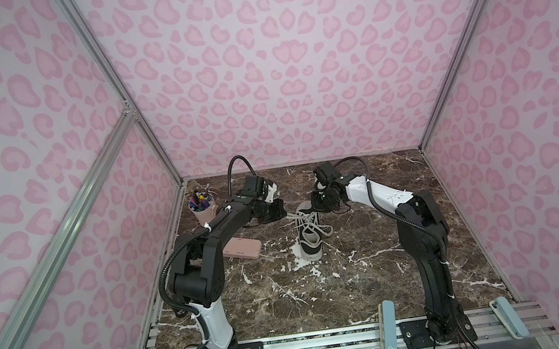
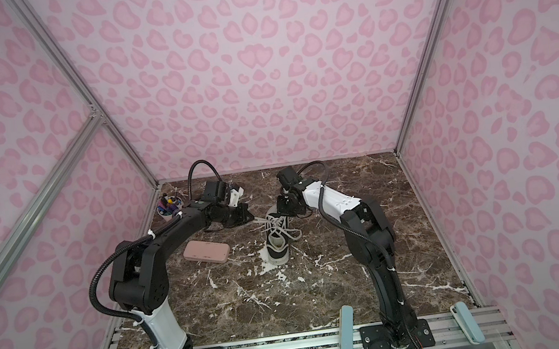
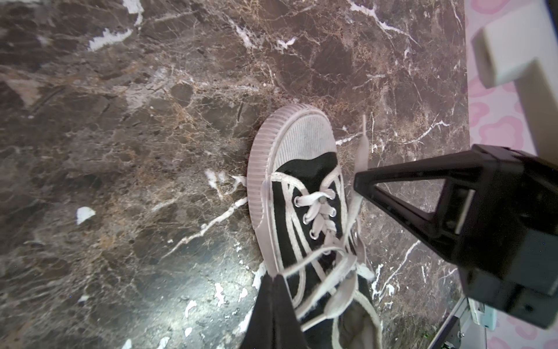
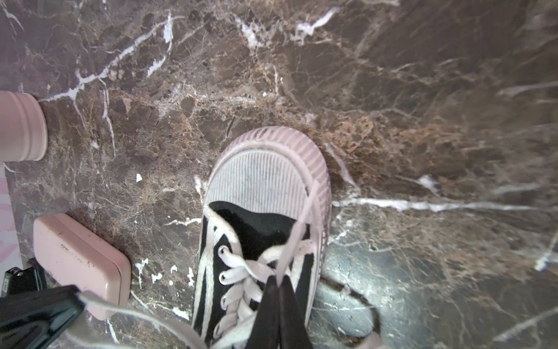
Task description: Tie the shoes
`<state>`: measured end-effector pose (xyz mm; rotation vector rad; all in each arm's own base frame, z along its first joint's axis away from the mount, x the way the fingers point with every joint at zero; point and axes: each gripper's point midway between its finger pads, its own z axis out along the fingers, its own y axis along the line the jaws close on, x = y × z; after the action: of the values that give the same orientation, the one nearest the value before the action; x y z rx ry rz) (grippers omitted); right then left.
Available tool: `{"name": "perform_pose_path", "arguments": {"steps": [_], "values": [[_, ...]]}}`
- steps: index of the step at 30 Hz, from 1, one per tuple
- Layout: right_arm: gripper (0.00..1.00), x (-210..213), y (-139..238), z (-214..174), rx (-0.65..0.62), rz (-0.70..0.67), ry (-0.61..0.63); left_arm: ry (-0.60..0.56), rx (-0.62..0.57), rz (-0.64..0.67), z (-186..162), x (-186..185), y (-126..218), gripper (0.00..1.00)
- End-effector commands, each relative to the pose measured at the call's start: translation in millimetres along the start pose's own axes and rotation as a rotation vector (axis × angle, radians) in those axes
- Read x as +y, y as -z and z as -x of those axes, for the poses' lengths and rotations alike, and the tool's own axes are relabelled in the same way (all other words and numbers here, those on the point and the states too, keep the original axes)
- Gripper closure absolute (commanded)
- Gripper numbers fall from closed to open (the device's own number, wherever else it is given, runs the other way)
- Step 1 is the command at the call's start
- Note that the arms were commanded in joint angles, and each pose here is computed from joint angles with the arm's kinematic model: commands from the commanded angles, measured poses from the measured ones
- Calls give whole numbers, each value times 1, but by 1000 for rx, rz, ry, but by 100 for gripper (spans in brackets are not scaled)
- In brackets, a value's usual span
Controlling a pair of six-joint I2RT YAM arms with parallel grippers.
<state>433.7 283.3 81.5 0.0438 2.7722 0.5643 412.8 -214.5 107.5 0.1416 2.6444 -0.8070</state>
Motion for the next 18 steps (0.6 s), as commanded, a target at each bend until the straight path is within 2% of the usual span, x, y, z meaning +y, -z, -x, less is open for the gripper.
{"name": "perform_pose_path", "arguments": {"steps": [1, 18], "values": [[100, -4, 1, 1, -15, 10, -19, -13, 4, 18, -2, 4, 5, 96], [100, -42, 18, -6, -71, -93, -46, -28, 42, 55, -8, 12, 1, 96]]}}
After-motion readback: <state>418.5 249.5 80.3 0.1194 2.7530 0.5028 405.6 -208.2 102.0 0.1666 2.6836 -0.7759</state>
